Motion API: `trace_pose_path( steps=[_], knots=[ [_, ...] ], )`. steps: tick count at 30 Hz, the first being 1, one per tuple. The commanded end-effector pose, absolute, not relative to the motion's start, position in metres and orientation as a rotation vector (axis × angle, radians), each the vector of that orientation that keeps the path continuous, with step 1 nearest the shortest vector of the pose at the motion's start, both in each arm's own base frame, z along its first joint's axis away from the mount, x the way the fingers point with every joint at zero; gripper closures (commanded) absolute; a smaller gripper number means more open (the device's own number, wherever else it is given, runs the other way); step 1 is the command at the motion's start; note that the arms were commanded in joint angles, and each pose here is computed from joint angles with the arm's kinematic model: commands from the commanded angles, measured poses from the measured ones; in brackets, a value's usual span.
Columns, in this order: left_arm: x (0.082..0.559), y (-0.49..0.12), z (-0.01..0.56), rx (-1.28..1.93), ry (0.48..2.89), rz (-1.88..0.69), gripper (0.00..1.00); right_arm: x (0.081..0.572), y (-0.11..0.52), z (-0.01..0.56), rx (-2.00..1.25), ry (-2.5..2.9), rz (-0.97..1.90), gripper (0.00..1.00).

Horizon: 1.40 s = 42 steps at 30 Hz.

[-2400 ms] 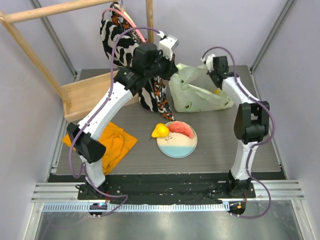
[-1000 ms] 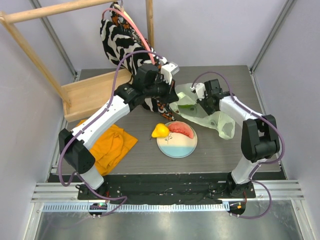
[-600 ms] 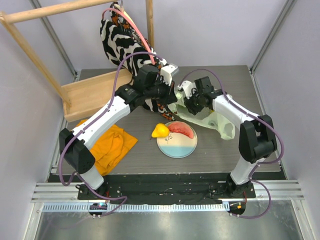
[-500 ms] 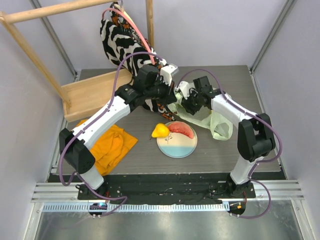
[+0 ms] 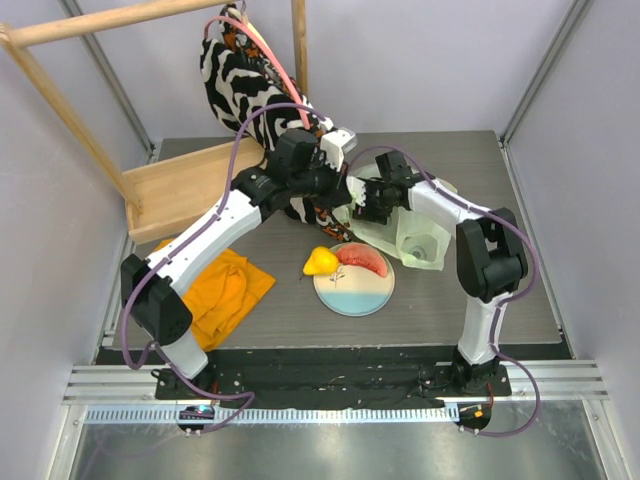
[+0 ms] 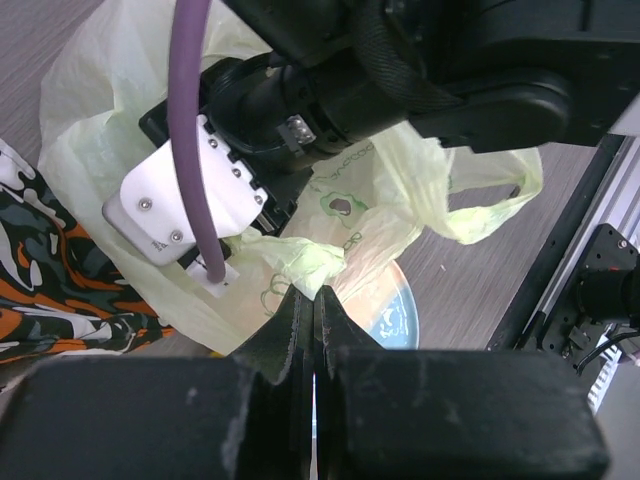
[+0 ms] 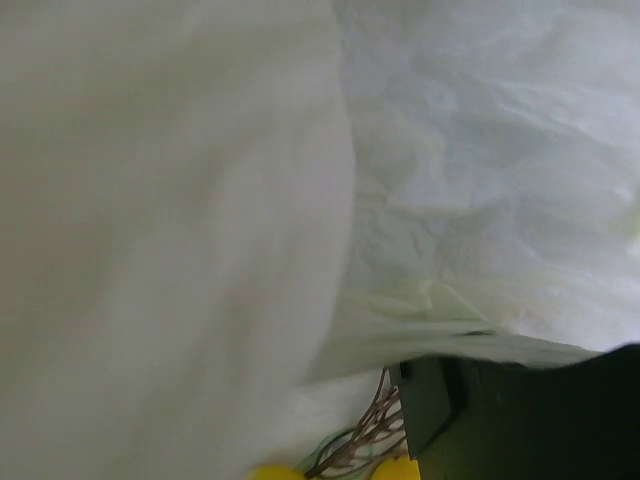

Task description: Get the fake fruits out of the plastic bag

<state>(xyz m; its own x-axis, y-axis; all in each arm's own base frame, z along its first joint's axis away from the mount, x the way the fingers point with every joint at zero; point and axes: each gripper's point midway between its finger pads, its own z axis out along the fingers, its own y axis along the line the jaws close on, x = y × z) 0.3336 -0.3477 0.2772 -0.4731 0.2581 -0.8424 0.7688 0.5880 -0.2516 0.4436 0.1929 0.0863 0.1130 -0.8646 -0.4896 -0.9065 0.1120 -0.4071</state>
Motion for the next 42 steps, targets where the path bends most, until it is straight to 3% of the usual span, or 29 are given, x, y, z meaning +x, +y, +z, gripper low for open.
trace_pose_path(
  steps=[1,6,8,10,11,17,24,27,39,42],
  knots=[
    [0.341,-0.348,0.296,0.816,1.961,-0.815,1.00,0.475,0.206,0.088,-1.831,1.567,0.026,0.37],
    [0.343,-0.346,0.292,0.813,1.973,-0.811,1.00,0.507,0.203,0.070,-1.875,1.566,-0.057,0.38],
    [0.343,-0.346,0.291,0.813,1.974,-0.808,1.00,0.516,0.198,0.063,-1.881,1.577,-0.090,0.49],
    [0.344,-0.347,0.292,0.813,1.969,-0.806,1.00,0.522,0.196,0.073,-1.863,1.574,-0.122,0.71],
    [0.346,-0.346,0.292,0.811,1.969,-0.801,1.00,0.522,0.195,0.089,-1.837,1.568,-0.136,0.76],
    [0.357,-0.351,0.296,0.782,1.953,-0.800,1.00,0.464,0.187,0.156,-1.739,1.576,-0.037,0.88],
    [0.369,-0.361,0.302,0.708,1.957,-0.844,1.00,0.387,0.178,0.192,-1.571,1.756,0.183,0.92],
    [0.371,-0.365,0.306,0.688,1.953,-0.869,1.00,0.368,0.171,0.182,-1.582,1.778,0.188,0.87],
    [0.386,-0.363,0.322,0.598,1.934,-0.841,1.00,0.414,0.159,0.149,-1.690,1.820,0.023,0.86],
    [0.387,-0.356,0.326,0.563,1.939,-0.808,1.00,0.438,0.155,0.139,-1.654,1.844,-0.033,0.78]
  ],
)
